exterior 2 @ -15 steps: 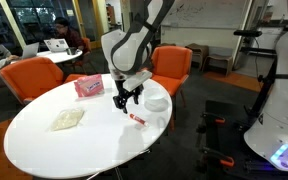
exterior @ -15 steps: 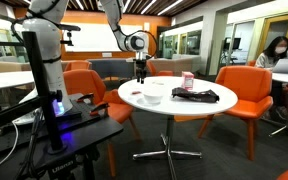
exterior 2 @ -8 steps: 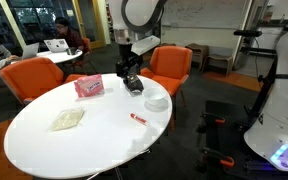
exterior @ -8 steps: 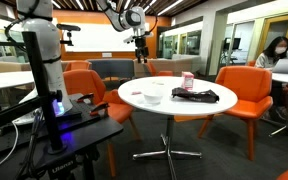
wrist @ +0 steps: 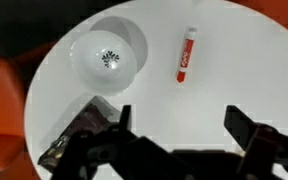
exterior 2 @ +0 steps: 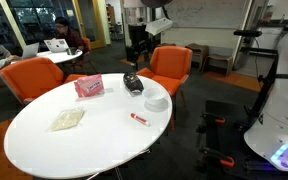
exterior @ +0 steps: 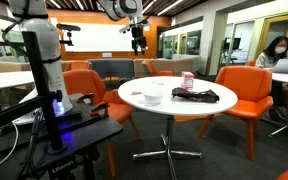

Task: Remove the marker from the bowl and put it on the table

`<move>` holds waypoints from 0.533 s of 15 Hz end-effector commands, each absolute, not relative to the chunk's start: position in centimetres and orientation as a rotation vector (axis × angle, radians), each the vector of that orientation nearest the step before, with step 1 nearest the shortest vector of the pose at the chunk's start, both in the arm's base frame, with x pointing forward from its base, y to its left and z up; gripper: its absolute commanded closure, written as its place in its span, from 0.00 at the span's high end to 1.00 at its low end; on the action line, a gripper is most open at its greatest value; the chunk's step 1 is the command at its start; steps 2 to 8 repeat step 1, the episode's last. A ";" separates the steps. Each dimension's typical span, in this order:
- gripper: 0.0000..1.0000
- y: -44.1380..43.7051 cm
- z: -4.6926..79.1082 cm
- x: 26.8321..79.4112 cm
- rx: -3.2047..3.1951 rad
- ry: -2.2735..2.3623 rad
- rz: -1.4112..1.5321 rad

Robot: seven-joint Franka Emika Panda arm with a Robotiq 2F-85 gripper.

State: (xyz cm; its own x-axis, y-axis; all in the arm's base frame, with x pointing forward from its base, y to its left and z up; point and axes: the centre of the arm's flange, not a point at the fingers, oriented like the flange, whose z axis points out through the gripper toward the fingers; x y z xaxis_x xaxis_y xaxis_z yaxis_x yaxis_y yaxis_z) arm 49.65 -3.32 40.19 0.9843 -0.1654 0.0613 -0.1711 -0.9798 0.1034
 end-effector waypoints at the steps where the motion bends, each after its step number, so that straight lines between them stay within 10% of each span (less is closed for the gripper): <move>1: 1.00 -3.5 40.5 48.6 3.021 -0.210 0.050; 8: 1.00 -3.5 40.5 48.6 3.021 -0.210 0.050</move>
